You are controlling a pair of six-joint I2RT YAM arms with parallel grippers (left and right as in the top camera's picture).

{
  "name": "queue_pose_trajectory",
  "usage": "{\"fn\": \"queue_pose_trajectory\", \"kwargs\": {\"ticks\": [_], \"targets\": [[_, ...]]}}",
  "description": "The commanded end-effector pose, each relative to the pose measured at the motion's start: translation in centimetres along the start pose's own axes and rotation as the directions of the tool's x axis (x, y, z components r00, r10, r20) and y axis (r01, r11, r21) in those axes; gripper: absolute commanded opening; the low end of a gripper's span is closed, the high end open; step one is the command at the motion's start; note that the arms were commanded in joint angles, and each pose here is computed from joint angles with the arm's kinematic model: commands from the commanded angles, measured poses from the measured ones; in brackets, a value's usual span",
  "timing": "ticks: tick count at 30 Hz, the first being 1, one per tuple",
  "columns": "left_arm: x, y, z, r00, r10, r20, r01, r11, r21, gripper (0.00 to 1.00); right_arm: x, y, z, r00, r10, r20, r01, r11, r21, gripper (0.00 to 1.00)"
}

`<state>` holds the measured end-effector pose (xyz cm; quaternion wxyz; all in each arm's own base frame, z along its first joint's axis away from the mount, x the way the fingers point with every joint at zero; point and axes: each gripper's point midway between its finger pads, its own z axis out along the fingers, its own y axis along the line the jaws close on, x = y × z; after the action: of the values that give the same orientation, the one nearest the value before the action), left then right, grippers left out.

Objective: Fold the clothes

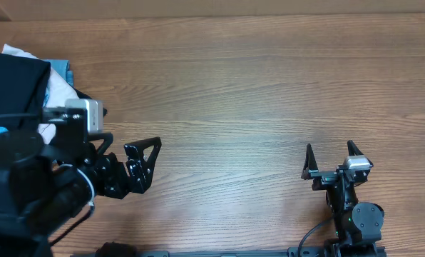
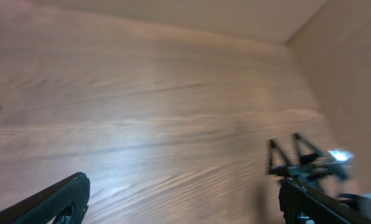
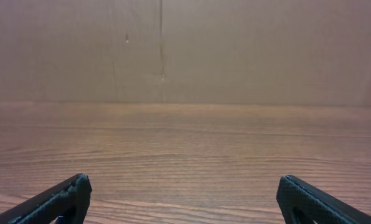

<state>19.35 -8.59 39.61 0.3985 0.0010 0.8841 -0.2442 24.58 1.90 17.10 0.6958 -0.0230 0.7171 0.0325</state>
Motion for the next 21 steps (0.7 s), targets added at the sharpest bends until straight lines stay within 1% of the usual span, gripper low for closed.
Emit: {"fn": "queue_pose_trajectory", "kwargs": {"ticks": [1, 5, 10, 11, 13, 14, 19, 21], "targets": [[3.4, 4.2, 2.5, 1.0, -0.01, -0.022, 0.007, 0.991, -0.134, 1.0, 0.1, -0.1, 0.0, 1.0, 0.007, 0.007, -0.007, 1.0, 0.006, 1.0], [4.1, 5.6, 6.0, 0.997, 0.021, 0.073, -0.014, 0.995, -0.101, 1.0, 0.1, -0.1, 0.0, 1.0, 0.007, 0.007, -0.007, 1.0, 0.006, 1.0], [4.7, 7.3, 10.2, 0.966, 0.072, 0.248, -0.061, 0.997, -0.052, 1.0, 0.1, -0.1, 0.0, 1.0, 0.007, 0.007, -0.007, 1.0, 0.006, 1.0], [4.7, 7.8, 11.0, 0.949, 0.084, 0.303, -0.074, 0.996, -0.047, 1.0, 0.1, -0.1, 0.0, 1.0, 0.007, 0.007, -0.007, 1.0, 0.006, 1.0], [4.7, 8.4, 11.8, 0.924, 0.099, 0.37, -0.088, 0.995, -0.045, 1.0, 0.1, -0.1, 0.0, 1.0, 0.007, 0.007, -0.007, 1.0, 0.006, 1.0], [4.9, 9.1, 12.4, 0.897, 0.108, 0.428, -0.096, 0.994, -0.05, 1.0, 0.1, -0.1, 0.0, 1.0, 0.007, 0.007, -0.007, 1.0, 0.006, 1.0], [6.2, 11.3, 13.4, 0.808, 0.126, 0.575, -0.103, 0.992, -0.073, 1.0, 0.1, -0.1, 0.0, 1.0, 0.007, 0.007, -0.007, 1.0, 0.006, 1.0], [6.6, 12.1, 13.3, 0.779, 0.13, 0.613, -0.095, 0.991, -0.09, 1.0, 0.1, -0.1, 0.0, 1.0, 0.007, 0.007, -0.007, 1.0, 0.006, 1.0]]}}
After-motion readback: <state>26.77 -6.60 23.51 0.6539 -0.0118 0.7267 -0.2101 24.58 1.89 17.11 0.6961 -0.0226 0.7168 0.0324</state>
